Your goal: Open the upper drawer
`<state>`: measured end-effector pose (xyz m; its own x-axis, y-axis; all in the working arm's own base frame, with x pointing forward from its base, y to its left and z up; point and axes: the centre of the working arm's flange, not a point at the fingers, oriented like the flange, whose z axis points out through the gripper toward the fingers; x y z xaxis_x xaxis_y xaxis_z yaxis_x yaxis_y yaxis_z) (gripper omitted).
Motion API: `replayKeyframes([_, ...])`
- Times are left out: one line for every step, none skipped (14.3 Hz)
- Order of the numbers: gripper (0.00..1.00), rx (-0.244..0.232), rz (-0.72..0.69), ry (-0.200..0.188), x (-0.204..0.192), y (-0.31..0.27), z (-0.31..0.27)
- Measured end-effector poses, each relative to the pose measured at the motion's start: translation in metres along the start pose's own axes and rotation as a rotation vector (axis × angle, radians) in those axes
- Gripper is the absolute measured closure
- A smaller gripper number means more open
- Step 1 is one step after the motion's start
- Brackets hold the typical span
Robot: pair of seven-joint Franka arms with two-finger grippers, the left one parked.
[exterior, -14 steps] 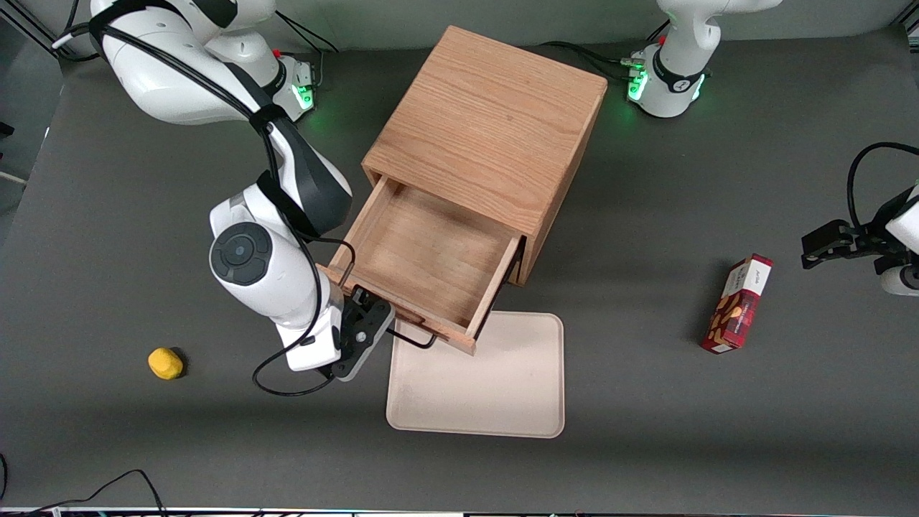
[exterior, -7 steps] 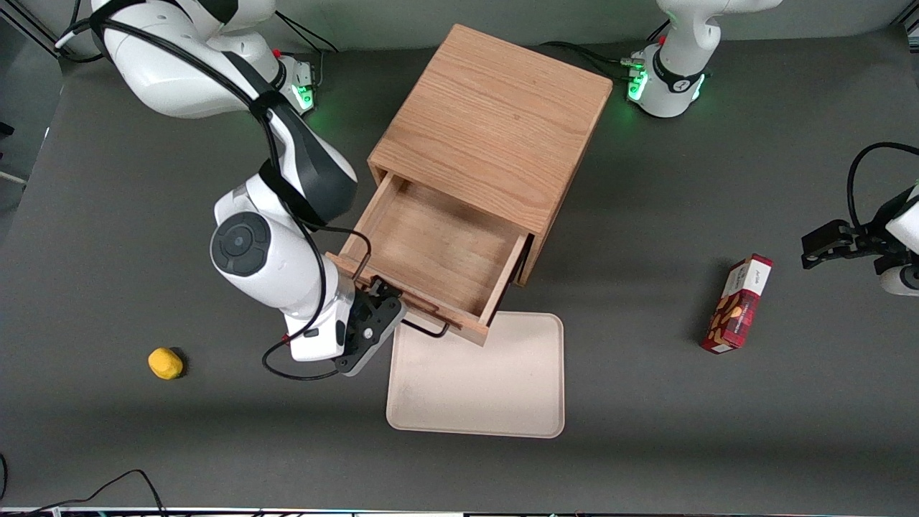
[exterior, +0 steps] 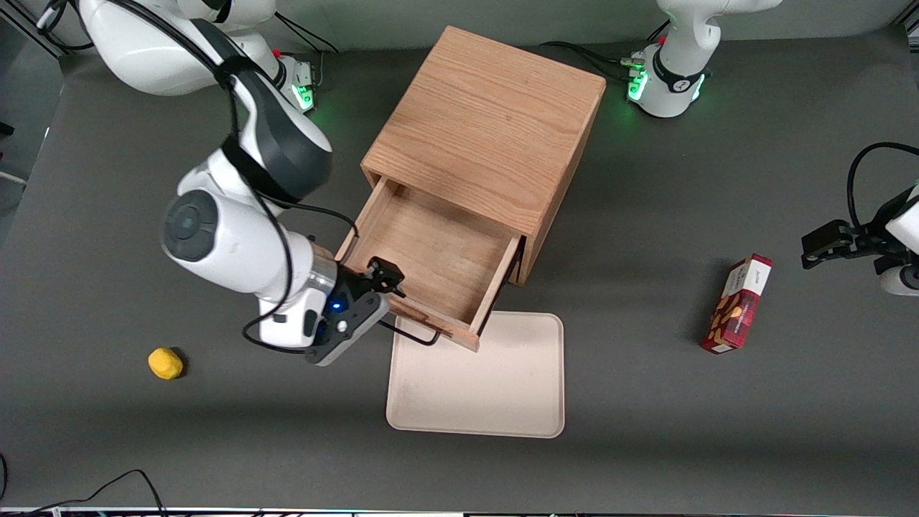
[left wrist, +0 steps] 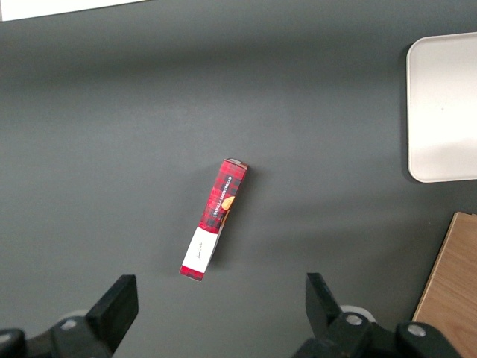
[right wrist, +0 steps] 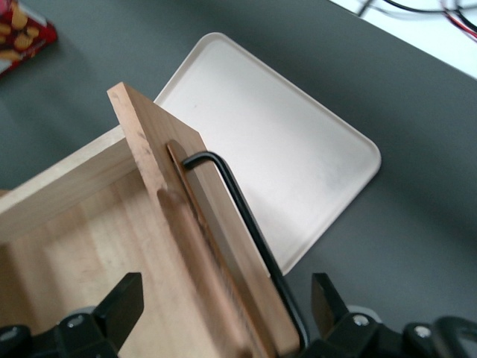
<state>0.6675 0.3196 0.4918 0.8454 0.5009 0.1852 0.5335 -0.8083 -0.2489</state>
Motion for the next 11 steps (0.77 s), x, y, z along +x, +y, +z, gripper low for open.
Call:
replayKeyframes([0.00, -0.009, 0.061, -0.009, -0.005, 0.000, -0.018])
replayKeyframes([0.00, -0.021, 0.133, -0.016, -0.011, -0.002, -0.038])
replayKeyframes([0.00, -0.034, 0.203, -0.019, -0.017, -0.003, -0.058])
replayKeyframes([0.00, -0.054, 0.262, -0.017, -0.024, -0.001, -0.077])
replayKeyframes([0.00, -0.089, 0.312, -0.017, -0.032, 0.004, -0.094])
replayKeyframes([0.00, -0.133, 0.365, -0.021, -0.040, 0.012, -0.109])
replayKeyframes([0.00, -0.171, 0.427, -0.023, -0.048, 0.020, -0.122])
replayKeyframes([0.00, -0.196, 0.482, -0.018, -0.056, 0.033, -0.136])
replayKeyframes([0.00, -0.217, 0.533, -0.010, -0.064, 0.051, -0.150])
replayKeyframes([0.00, -0.234, 0.586, -0.002, -0.074, 0.074, -0.165])
replayKeyframes([0.00, -0.249, 0.641, 0.004, -0.088, 0.104, -0.180])
